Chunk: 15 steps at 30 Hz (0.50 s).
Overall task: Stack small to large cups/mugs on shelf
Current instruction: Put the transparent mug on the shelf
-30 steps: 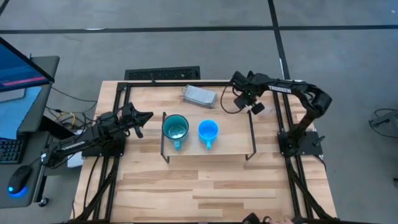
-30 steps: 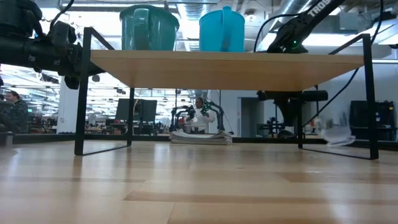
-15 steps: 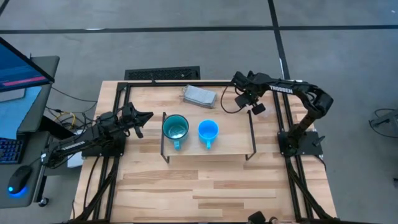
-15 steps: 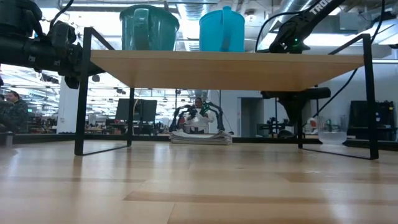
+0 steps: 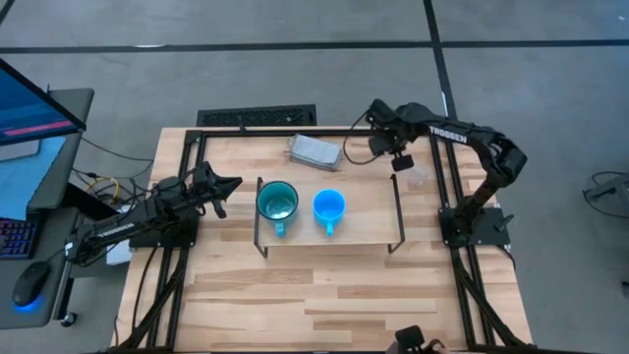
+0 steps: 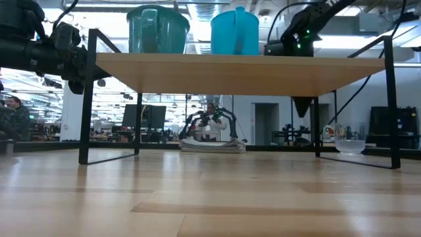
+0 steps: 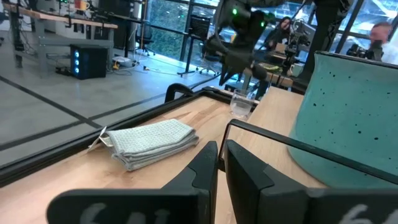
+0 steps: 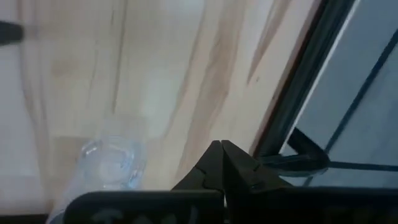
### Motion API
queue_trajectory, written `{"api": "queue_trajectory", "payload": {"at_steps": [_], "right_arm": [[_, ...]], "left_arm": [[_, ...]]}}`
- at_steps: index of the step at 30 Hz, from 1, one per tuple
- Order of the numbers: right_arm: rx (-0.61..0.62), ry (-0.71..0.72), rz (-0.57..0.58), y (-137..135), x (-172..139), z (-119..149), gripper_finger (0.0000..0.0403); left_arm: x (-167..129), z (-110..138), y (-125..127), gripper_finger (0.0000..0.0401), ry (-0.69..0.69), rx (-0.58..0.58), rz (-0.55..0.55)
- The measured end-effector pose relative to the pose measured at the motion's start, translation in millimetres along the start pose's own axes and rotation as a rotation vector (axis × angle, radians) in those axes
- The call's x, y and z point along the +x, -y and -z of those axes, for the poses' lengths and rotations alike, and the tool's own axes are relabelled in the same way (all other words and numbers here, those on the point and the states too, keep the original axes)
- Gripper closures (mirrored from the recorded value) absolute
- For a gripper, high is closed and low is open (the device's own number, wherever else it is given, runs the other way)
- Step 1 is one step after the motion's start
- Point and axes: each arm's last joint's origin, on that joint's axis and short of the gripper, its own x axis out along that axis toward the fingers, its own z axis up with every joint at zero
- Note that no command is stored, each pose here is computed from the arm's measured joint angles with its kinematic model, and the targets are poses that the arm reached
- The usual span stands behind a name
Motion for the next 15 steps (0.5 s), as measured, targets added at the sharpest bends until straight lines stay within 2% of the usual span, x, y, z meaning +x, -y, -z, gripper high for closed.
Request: {"api": "queue_trajectory", "payload": {"at_steps": [4,11,15], "right_arm": [[0.056,0.041,-0.066,5.3,-16.3,7.6,0.0385],[0.143,0.072,-0.044,-4.9,-50.7,38.4,0.0388],[0.305,0.15,-0.039,-16.2,-73.5,53.7,0.0384]], "left_arm": [[0.0,0.1,0.2,0.0382,-0.002,0.003,0.006],[0.0,0.2,0.3,0.0382,-0.003,0.013,0.009],[0.0,0.3,0.4,0.0382,-0.005,0.026,0.014]]}}
